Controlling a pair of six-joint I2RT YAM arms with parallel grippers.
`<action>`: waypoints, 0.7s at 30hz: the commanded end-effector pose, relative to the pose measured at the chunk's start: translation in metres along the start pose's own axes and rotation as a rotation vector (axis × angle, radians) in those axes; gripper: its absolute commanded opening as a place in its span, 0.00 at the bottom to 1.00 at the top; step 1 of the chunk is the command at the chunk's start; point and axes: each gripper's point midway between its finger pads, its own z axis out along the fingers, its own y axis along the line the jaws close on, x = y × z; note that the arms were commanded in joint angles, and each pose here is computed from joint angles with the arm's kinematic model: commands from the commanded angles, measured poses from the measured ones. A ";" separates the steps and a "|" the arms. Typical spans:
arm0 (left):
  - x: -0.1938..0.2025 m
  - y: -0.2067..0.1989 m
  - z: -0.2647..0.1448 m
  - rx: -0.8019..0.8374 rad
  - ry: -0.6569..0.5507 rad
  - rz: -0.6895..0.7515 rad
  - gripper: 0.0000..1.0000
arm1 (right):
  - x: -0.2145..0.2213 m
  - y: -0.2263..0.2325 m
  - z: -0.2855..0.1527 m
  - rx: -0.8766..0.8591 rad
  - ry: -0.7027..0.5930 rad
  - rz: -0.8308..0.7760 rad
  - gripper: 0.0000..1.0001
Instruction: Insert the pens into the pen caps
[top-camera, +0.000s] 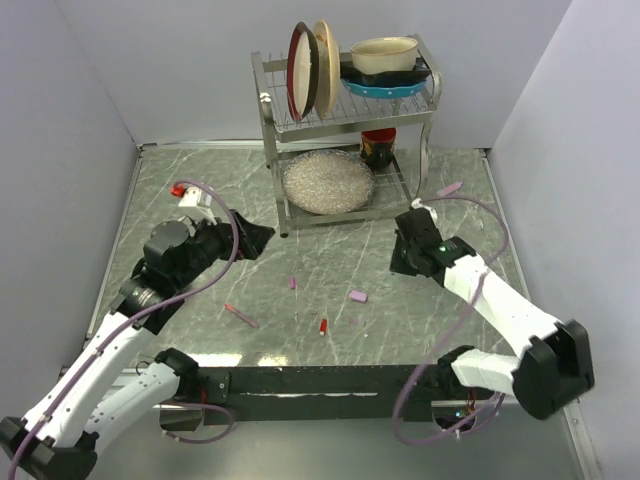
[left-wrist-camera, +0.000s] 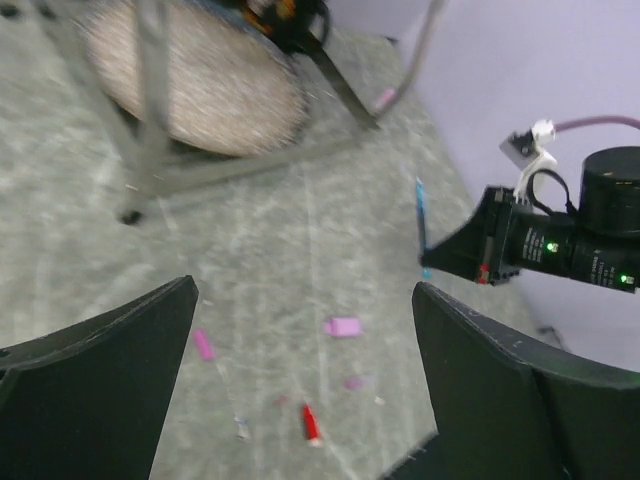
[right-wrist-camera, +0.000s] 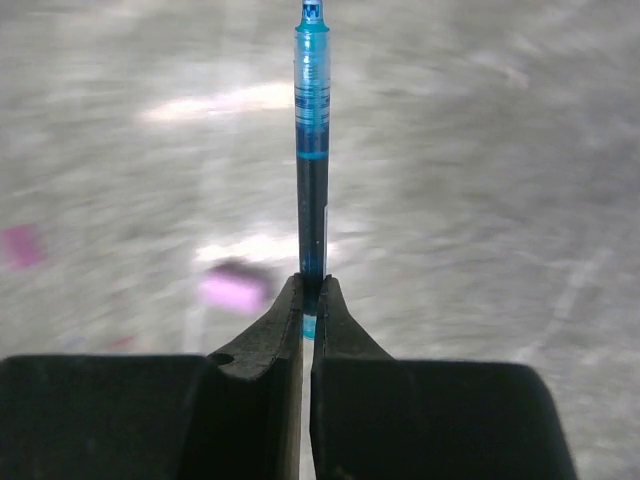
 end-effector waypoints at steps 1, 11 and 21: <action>-0.001 -0.045 -0.002 0.222 0.027 -0.108 0.95 | -0.025 0.055 -0.052 -0.243 -0.122 0.038 0.00; 0.038 -0.094 -0.012 0.604 0.202 -0.155 0.84 | -0.021 0.153 -0.151 -0.869 -0.173 0.195 0.00; 0.060 -0.119 0.001 0.738 0.309 -0.158 0.72 | -0.013 0.194 -0.194 -1.063 -0.182 0.189 0.00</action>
